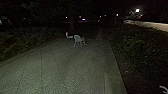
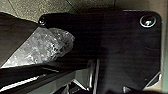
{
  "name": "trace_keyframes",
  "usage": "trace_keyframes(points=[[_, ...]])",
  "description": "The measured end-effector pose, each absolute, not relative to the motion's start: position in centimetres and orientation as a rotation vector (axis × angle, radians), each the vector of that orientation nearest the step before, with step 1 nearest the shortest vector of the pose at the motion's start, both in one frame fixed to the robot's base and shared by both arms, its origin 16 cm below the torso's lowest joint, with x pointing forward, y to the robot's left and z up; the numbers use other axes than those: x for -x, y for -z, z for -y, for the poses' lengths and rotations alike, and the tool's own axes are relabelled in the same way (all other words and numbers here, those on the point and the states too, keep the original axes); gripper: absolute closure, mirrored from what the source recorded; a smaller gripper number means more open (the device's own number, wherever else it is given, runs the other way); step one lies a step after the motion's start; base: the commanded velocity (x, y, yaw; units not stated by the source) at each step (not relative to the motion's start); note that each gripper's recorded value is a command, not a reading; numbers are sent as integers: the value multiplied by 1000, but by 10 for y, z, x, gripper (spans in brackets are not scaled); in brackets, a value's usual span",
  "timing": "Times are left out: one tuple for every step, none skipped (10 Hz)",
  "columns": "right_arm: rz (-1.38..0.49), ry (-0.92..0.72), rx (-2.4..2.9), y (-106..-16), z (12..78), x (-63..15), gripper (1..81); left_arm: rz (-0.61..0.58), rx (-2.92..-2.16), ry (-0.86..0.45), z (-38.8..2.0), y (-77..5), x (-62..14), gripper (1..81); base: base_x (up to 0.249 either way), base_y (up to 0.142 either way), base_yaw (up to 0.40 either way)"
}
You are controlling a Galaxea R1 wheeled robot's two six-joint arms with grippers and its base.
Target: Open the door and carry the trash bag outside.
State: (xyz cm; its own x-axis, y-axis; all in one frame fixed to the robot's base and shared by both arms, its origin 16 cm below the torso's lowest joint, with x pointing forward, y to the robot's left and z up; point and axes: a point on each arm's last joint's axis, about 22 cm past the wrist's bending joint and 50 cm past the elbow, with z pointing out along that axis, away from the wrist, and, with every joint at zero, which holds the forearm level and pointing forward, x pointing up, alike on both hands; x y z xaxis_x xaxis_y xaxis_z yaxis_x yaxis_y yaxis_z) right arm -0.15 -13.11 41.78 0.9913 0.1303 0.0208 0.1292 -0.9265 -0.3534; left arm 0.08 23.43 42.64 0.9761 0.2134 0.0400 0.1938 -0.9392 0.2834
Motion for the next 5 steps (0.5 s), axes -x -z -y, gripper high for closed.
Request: trace_keyframes(points=[[187,-5,2773,-418,131,2,10,-303,-2821,-113,-236,-430,-8,811,0,0,0],[183,-12,2773,-417,131,4,10,-315,-2800,-120,-243,-435,-15,811,0,0,0],[173,-31,2773,-416,131,10,10,-338,-2795,-115,-260,-439,-17,811,0,0,0],[163,-61,2773,-415,133,19,10,-368,-2801,-94,-284,-444,-15,811,0,0,0],[149,-87,2773,-413,134,24,10,-394,-2806,-67,-305,-448,-16,811,0,0,0]])
